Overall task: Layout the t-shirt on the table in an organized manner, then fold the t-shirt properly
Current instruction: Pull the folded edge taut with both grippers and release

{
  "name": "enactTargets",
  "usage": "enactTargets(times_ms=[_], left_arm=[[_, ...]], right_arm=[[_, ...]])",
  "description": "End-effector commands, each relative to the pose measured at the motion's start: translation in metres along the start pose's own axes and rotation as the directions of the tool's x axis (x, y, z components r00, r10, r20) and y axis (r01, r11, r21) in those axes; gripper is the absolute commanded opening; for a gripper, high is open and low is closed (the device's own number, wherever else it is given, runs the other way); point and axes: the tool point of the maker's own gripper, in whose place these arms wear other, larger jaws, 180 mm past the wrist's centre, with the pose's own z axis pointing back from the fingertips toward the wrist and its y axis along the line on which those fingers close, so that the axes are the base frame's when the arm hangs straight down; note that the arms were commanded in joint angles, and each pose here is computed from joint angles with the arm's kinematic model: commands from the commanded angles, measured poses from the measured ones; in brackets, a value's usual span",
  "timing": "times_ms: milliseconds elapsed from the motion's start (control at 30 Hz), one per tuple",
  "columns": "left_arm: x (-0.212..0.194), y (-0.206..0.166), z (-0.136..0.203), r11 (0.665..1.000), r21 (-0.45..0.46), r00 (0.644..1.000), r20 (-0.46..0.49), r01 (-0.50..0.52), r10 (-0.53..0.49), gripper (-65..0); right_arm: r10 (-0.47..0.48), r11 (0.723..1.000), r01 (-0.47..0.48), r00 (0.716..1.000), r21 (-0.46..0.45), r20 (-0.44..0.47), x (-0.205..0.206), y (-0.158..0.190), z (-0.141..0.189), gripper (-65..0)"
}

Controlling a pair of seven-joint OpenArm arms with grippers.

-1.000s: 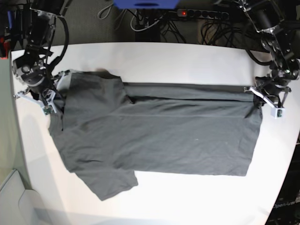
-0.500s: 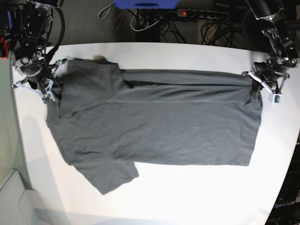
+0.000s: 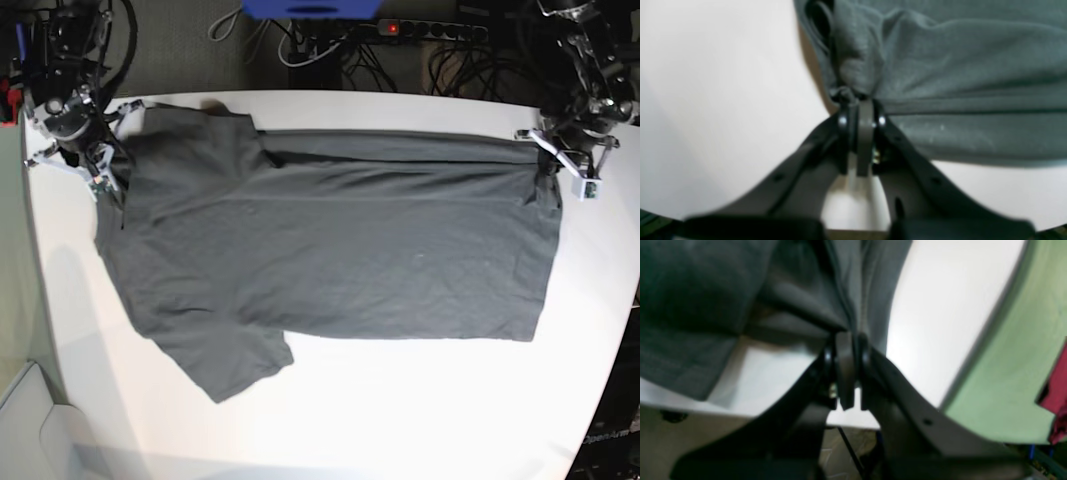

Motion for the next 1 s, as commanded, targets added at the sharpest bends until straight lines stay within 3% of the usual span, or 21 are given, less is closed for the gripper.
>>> enactTargets(times_ms=[0, 500, 600, 833, 967], left_arm=[[-0.003, 0.006, 0.003, 1.000, 0.021, 0.999, -0.027, 0.020, -0.020, -64.7], [-0.021, 0.009, 0.007, 0.999, 0.026, 0.997, -0.071, 0.028, -0.026, -64.4], [-0.025, 0.009, 0.009, 0.999, 0.027, 0.996, -0.079, 0.030, -0.028, -63.7], [-0.031, 0.009, 0.011, 0.999, 0.027, 0.996, -0.090, 0.032, -0.029, -39.4], [-0.030, 0.009, 0.011, 0.999, 0.025, 0.996, -0.085, 0.030, -0.027, -28.9]], right_arm=[[0.014, 0.999, -0.013, 1.000, -0.038, 0.025, 0.006, -0.011, 0.008, -65.0], [-0.016, 1.000, 0.016, 1.000, -0.004, 0.014, -0.001, 0.009, 0.010, -65.0], [-0.017, 1.000, 0.017, 1.000, -0.002, 0.013, -0.002, 0.010, 0.010, -60.4], [-0.036, 0.999, 0.036, 0.999, -0.020, 0.006, -0.006, 0.004, 0.013, -38.4], [-0.118, 0.991, 0.116, 0.993, -0.059, -0.016, -0.021, -0.008, 0.016, -31.4]])
